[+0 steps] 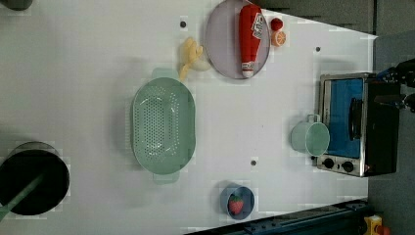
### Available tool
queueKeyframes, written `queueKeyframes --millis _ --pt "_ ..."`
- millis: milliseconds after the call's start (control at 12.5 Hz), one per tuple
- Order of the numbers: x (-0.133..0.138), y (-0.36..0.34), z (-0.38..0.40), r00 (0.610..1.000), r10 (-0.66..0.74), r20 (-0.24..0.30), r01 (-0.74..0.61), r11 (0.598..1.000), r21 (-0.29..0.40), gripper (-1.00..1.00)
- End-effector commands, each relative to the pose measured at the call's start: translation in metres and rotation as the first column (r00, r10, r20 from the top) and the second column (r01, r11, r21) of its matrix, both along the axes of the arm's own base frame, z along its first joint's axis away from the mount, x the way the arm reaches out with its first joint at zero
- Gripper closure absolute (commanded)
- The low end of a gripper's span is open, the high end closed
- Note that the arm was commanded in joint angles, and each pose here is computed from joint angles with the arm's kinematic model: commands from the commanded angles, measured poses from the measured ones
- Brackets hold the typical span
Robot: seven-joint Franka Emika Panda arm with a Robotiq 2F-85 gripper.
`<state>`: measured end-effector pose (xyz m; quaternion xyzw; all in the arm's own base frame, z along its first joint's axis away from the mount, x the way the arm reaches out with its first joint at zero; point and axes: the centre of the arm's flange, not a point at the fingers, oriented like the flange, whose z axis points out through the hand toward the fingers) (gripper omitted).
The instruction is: Drag strainer left to right.
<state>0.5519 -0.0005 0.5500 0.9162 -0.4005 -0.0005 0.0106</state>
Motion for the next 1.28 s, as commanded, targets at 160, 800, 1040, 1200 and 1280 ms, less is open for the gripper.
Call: queueKeyframes --millis 160,800,1040,1200,1280 --pt "-0.143 -0.037 0.089 0.998 -0.055 0.035 0.054 0.998 0.021 -0.81" --pt "-0.111 0.113 0.036 1.0 -0.005 -0.029 0.004 1.0 -0.016 -1.0" --pt "-0.103 0.199 -0.015 0.986 -0.158 -0.043 0.155 0.986 -0.058 -1.0" --pt "-0.1 0.249 -0.058 0.969 -0.243 -0.049 0.24 0.969 -0.059 -1.0" --pt "-0.099 0.27 -0.083 0.959 -0.279 -0.059 0.276 0.96 -0.054 -1.0"
